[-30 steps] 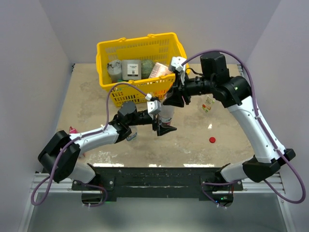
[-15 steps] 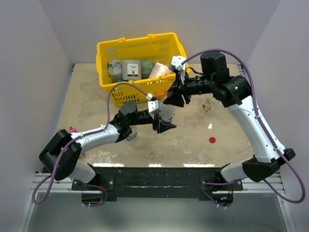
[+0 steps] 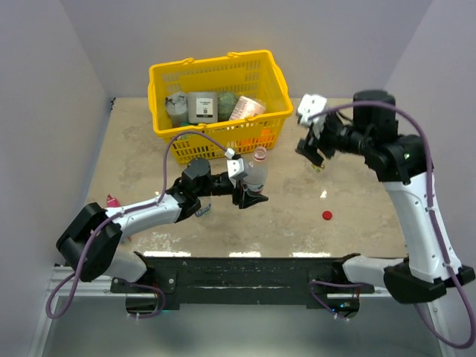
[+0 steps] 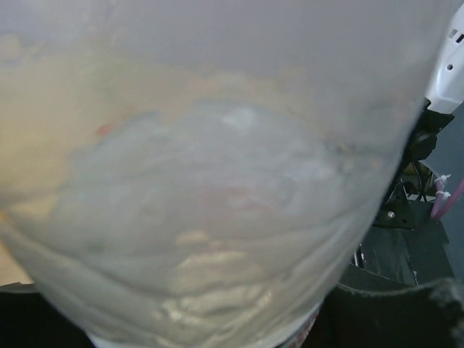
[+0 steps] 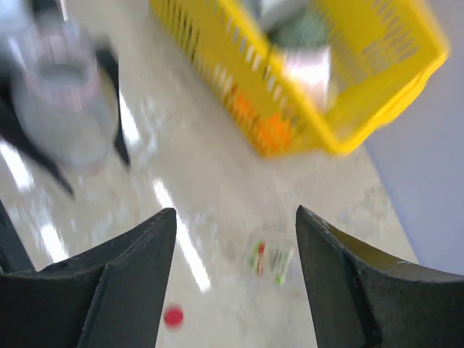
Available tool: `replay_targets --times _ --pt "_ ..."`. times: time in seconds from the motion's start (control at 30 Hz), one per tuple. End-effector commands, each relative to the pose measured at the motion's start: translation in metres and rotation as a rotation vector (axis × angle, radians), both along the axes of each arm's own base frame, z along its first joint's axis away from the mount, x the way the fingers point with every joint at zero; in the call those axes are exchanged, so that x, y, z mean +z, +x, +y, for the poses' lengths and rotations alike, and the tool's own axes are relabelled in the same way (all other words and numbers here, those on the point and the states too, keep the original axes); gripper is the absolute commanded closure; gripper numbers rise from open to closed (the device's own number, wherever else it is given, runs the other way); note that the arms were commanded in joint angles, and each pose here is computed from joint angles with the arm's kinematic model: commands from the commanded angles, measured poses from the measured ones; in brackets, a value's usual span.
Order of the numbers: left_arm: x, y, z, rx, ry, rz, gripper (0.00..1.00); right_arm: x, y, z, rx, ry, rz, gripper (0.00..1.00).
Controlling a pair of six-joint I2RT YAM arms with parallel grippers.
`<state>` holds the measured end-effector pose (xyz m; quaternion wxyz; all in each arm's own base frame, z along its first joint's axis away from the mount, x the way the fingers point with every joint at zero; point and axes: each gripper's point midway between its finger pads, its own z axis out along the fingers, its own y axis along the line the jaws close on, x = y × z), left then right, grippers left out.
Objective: Screw on the bottle caps
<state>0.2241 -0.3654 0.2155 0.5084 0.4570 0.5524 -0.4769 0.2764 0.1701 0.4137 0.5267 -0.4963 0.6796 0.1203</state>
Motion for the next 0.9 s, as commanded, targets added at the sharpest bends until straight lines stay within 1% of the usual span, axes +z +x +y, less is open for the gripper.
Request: replay_targets --times 0.0,0.03,0.07,0.1,0.13,0.2,0.23,0.27,0.43,0.6,0.87 --pt "0.022 0.001 0.006 0.022 -0.027 -0.109 1.00 -0.162 -0.052 -0.063 0.165 -0.499 0.257 0.31" --pt "0.027 0.001 0.007 0.025 -0.032 -0.120 1.00 -0.176 -0.056 -0.070 0.228 -0.564 0.231 0.32" --pt "0.025 0.002 0.009 0.034 -0.022 -0.115 1.00 -0.190 -0.063 -0.076 0.269 -0.610 0.241 0.32" --pt "0.026 0.001 0.010 0.037 -0.020 -0.113 1.00 -0.215 -0.072 -0.084 0.312 -0.662 0.284 0.32" --pt "0.029 0.000 0.011 0.035 -0.024 -0.117 1.00 -0.221 -0.075 -0.087 0.357 -0.697 0.258 0.33" --pt "0.030 -0.003 0.013 0.031 -0.019 -0.110 1.00 -0.243 -0.082 -0.092 0.423 -0.741 0.283 0.34" --pt "0.032 -0.004 0.014 0.028 -0.022 -0.107 1.00 -0.249 -0.080 -0.093 0.453 -0.766 0.277 0.35" --pt "0.031 -0.006 0.014 0.021 -0.016 -0.098 1.00 -0.253 -0.072 -0.091 0.447 -0.773 0.254 0.35" --pt "0.031 -0.003 0.016 0.024 -0.005 -0.086 1.00 -0.293 -0.063 -0.107 0.545 -0.883 0.297 0.37" --pt "0.028 0.002 0.017 0.033 0.003 -0.074 1.00 -0.325 -0.055 -0.127 0.565 -0.929 0.358 0.37" --pt "0.025 0.004 0.013 0.031 -0.001 -0.045 1.00 -0.347 -0.039 -0.144 0.601 -0.968 0.369 0.37"
